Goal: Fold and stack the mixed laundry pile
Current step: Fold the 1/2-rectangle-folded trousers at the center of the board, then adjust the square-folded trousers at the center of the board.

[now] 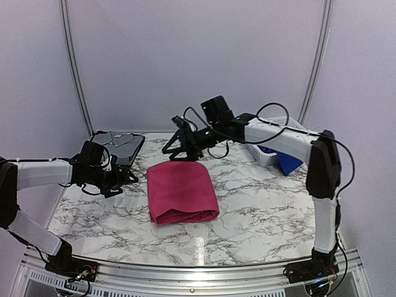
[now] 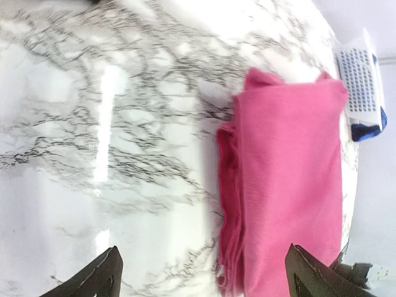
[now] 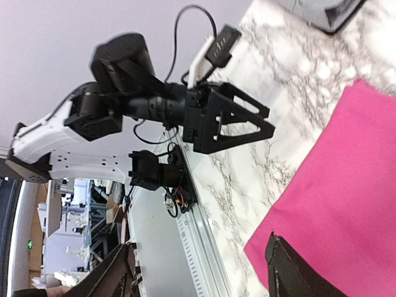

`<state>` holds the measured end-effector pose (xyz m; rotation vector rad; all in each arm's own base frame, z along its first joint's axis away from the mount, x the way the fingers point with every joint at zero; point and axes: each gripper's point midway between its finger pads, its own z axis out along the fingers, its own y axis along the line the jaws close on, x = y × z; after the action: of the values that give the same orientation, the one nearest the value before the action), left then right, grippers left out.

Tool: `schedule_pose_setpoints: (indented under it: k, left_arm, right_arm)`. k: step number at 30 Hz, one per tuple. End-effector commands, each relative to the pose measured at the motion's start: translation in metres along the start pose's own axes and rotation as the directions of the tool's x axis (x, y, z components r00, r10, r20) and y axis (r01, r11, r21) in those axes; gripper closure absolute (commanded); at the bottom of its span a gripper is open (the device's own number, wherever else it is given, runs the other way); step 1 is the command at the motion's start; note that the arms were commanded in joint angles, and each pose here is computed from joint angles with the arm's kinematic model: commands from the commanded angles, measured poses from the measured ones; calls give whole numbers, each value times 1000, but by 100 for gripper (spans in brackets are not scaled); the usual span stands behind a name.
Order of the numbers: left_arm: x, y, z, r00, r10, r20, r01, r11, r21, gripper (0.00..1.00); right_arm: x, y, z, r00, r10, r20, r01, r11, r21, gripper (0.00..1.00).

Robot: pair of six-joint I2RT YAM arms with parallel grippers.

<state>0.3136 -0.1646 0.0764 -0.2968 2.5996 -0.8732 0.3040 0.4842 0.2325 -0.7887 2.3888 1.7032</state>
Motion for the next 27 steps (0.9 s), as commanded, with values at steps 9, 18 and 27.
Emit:
schedule_pose_setpoints:
  k: [9,18,27]
  left_arm:
    - [4,-96,0,946,325,-11,-323,943,76,25]
    - [-67,-109,57,815,570,-107,-579,808,-105,10]
    - [-71,-136,126,770,614,-173,-616,786,50,8]
  right_arm:
    - [97,-109,-81,993,115,-4,-108,939,327,59]
    - [143,-166,-107,951,277,137,-309,832,461,43]
    - [139,-169,-66,940,329,86,-340,908,245,45]
